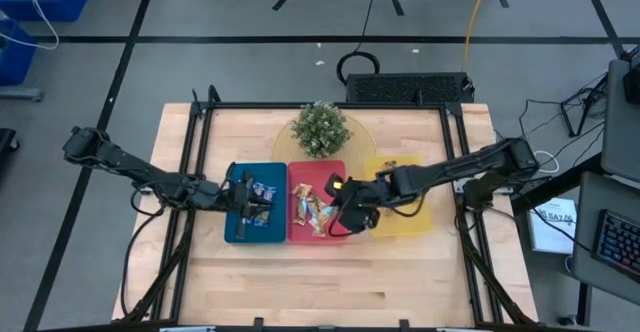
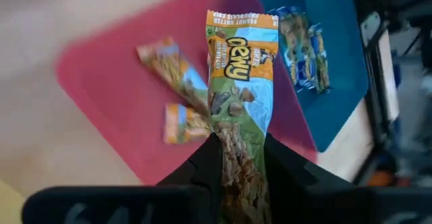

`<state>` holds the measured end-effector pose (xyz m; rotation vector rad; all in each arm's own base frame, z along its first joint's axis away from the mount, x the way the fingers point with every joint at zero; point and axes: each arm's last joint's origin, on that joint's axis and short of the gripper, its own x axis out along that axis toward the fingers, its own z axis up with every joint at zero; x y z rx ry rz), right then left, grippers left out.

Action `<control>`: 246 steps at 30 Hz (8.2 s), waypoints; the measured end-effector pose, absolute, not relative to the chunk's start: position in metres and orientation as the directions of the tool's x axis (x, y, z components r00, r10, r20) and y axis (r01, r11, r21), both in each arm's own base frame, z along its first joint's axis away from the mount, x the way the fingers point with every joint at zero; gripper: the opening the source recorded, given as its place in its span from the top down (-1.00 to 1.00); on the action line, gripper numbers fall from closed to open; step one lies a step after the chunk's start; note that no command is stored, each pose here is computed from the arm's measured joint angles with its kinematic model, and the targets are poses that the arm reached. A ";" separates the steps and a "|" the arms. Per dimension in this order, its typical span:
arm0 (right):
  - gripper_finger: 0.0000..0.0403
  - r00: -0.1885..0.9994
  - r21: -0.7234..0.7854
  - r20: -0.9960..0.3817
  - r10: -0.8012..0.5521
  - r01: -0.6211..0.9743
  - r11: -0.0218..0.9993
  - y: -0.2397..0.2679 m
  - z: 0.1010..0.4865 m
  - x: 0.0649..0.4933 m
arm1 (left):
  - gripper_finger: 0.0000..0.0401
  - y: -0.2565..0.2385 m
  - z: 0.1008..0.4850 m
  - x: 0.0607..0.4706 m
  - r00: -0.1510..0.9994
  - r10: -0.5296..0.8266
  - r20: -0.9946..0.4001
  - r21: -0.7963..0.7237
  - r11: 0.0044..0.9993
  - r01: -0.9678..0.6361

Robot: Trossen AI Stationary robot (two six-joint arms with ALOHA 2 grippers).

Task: Pick and place Granola Bars by type
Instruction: Put the yellow granola bar into the red bin, then return to Home Position

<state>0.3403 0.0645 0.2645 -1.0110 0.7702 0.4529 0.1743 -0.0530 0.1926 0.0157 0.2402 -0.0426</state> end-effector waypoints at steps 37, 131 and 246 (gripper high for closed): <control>0.59 0.488 -0.497 -0.866 -0.110 -0.865 0.071 0.011 0.174 0.384 | 0.80 -0.050 0.189 0.173 0.963 0.042 -0.265 0.069 0.997 -0.024; 1.00 0.988 0.101 0.155 -0.011 -0.005 0.995 -0.005 0.185 0.109 | 0.98 -0.037 0.173 0.101 0.988 0.148 0.036 0.144 0.978 -0.151; 1.00 0.988 0.102 0.155 -0.010 -0.006 0.995 -0.005 0.185 0.109 | 0.72 -0.038 0.173 0.101 0.988 0.147 0.038 0.147 0.978 -0.151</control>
